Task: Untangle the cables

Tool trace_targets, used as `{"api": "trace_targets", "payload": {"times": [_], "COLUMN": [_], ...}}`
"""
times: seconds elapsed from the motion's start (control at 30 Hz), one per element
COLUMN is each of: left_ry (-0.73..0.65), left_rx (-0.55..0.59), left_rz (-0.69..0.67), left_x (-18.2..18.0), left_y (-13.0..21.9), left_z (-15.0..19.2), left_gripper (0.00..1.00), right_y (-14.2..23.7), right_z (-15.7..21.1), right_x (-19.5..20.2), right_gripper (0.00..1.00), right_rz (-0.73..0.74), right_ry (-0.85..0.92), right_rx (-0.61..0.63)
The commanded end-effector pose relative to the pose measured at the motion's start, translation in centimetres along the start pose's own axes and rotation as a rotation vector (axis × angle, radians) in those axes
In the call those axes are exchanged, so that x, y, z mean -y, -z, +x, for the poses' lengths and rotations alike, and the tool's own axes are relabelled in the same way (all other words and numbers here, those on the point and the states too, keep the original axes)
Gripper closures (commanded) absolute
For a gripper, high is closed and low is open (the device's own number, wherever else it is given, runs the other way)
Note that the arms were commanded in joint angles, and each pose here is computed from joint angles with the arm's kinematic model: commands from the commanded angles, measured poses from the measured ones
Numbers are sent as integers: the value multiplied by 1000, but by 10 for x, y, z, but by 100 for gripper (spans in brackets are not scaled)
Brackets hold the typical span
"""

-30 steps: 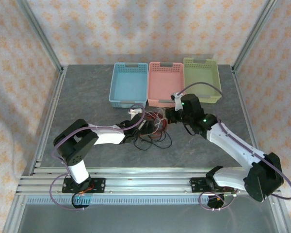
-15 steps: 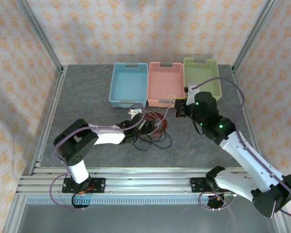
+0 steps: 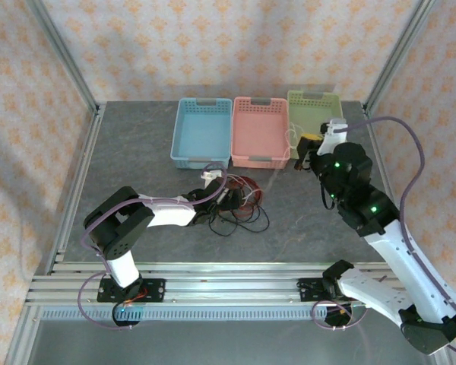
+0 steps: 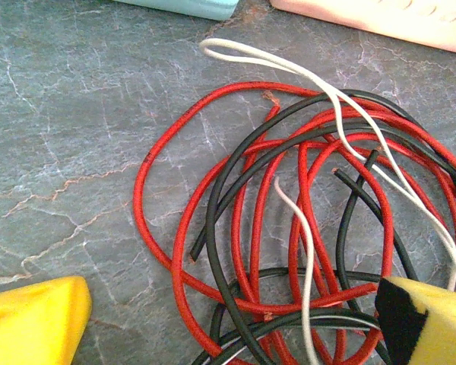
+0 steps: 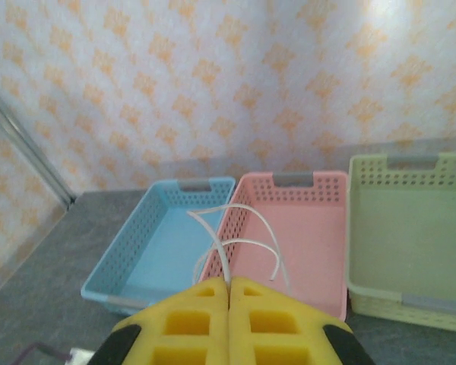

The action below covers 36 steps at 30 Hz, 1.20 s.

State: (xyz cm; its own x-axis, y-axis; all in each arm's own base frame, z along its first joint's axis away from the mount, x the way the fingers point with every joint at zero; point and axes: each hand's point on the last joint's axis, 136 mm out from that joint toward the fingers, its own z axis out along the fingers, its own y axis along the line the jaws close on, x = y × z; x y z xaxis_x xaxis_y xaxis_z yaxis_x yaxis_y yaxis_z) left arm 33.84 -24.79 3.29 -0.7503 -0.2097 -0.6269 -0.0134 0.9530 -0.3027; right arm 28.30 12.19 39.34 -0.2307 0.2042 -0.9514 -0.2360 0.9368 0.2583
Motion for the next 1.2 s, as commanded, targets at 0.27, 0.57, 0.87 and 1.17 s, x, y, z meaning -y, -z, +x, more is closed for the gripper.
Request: {"api": "trace_targets", "payload": {"times": [0.27,0.57,0.87,1.17], "left_ry": [0,1,-30,-69], "left_rx": [-19,-10,166,381], "left_rz": [-77,-74,76,164], "left_x": [-22,-21,23,46], "left_y": [-2,1,65,134], "left_z": [13,9,-47,-112], "left_gripper": [1,0,1,1], "right_y": [49,48,11,-25], "right_z": [-71,-77,-49,-41], "right_x": [20,31,37,42], "right_gripper": [100,100,100,100], "right_rz": [123,204,273,347], "right_ry": [-4,10,-41,-30], "right_rx": [176,172,86,52]}}
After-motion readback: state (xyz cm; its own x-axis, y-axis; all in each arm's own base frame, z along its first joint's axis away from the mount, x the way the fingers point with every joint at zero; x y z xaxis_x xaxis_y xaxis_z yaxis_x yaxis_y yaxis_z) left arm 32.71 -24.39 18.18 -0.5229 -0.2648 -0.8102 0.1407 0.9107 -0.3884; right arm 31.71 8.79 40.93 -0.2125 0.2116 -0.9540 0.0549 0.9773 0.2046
